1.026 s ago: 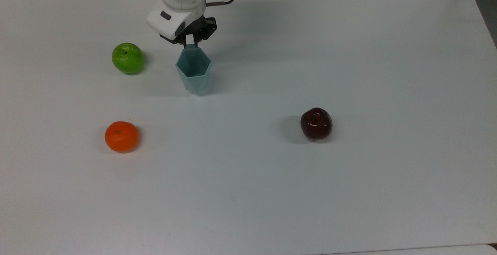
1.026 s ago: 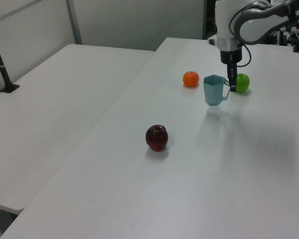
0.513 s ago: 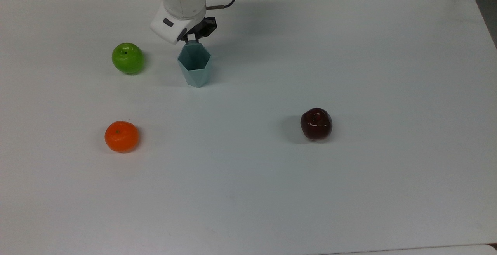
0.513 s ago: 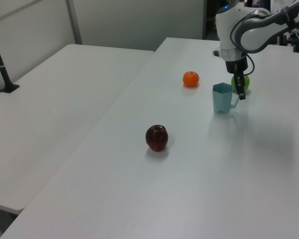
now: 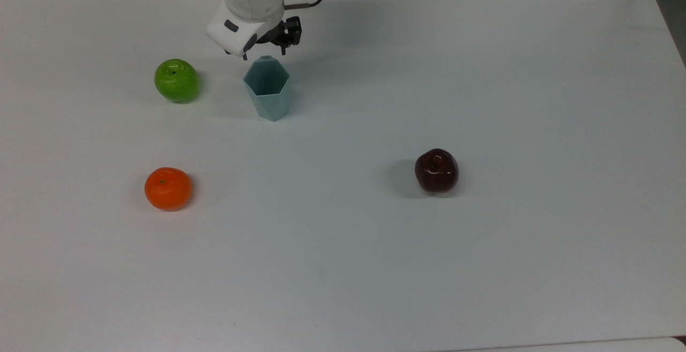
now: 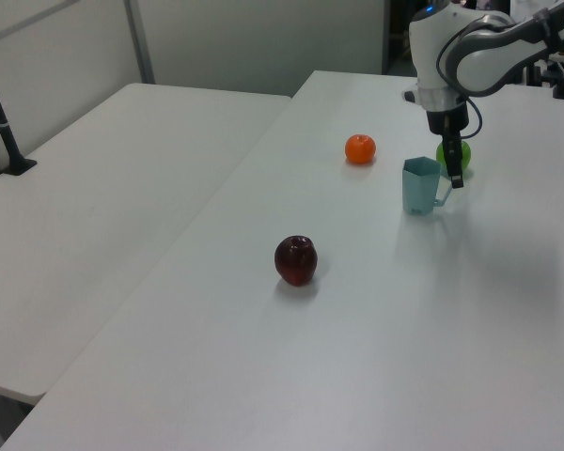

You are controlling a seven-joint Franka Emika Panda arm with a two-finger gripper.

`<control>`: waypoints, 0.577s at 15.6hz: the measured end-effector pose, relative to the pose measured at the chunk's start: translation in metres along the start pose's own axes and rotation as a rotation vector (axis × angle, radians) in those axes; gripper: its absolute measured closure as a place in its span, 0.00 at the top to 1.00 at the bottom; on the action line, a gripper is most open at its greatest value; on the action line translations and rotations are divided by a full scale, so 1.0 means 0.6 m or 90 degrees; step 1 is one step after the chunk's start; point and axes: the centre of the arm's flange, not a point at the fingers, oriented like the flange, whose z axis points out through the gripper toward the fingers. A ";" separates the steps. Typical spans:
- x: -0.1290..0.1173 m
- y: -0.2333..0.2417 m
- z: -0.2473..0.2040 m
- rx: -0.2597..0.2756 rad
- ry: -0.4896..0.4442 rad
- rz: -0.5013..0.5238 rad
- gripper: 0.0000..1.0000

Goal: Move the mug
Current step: 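Open the gripper and lift it away from the mug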

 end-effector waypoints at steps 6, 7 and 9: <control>-0.008 0.013 -0.121 -0.018 0.077 0.092 1.00; -0.011 0.015 -0.153 -0.019 0.093 0.124 1.00; -0.022 0.019 -0.213 -0.022 0.117 0.161 1.00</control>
